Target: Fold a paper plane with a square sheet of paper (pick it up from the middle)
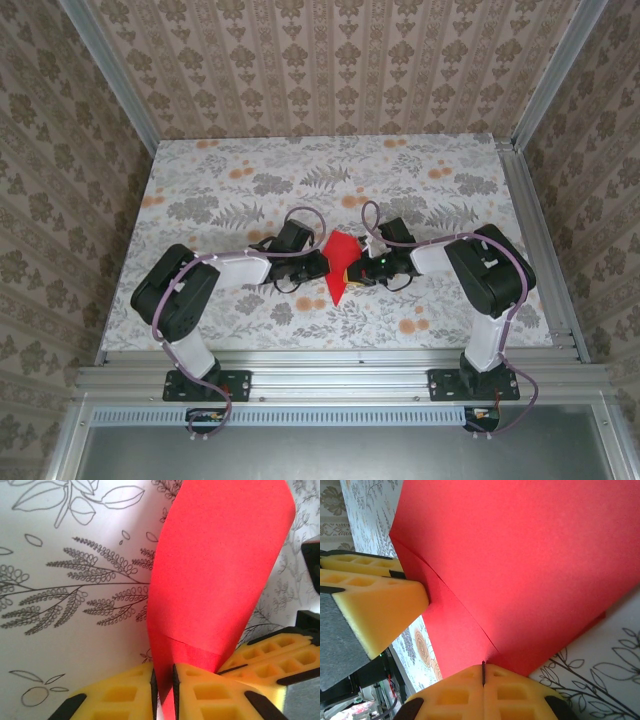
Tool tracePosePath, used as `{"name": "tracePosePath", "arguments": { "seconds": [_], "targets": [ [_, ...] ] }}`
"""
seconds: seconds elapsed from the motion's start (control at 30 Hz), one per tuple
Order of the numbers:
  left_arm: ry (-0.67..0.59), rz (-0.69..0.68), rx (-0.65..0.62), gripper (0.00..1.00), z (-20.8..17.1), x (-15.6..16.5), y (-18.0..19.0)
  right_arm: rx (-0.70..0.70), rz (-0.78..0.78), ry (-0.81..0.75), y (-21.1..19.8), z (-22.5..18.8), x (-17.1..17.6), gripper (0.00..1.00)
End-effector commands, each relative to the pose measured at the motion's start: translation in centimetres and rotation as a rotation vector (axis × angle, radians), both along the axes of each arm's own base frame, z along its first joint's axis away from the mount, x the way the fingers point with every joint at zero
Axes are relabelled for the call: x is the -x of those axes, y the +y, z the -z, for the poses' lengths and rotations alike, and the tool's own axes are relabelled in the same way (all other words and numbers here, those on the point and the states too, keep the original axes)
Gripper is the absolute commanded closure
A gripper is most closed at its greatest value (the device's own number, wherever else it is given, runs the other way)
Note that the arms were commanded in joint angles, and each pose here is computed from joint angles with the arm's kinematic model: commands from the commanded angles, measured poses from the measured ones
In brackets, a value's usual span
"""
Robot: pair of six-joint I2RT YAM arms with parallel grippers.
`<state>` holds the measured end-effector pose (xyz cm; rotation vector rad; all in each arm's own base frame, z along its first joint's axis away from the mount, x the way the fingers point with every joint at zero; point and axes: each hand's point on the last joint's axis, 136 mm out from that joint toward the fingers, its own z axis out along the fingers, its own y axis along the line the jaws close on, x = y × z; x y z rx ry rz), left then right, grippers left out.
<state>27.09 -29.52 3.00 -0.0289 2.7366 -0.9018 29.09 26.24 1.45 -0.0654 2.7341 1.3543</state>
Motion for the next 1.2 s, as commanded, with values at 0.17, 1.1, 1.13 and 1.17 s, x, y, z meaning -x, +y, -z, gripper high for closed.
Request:
{"name": "tracePosePath", "arguments": {
  "seconds": [0.17, 1.1, 1.13, 1.17],
  "targets": [
    [-0.048, 0.049, -0.035, 0.90, -1.3, -0.2, 0.0, 0.102, 0.056, 0.060, -2.0, 1.8, 0.1, 1.00],
    [-0.075, 0.135, -0.031, 0.94, -2.6, -0.5, -2.0, 0.141, 0.035, 0.065, -1.8, 2.2, 0.5, 0.94],
    [-0.075, 0.142, -0.024, 0.94, -2.8, -0.5, -2.3, 0.143, 0.033, 0.063, -1.8, 2.3, 0.5, 0.94],
    [-0.073, 0.145, -0.020, 0.94, -2.8, -0.5, -2.5, 0.147, 0.033, 0.067, -1.9, 2.4, 0.6, 0.95]
  ]
}}
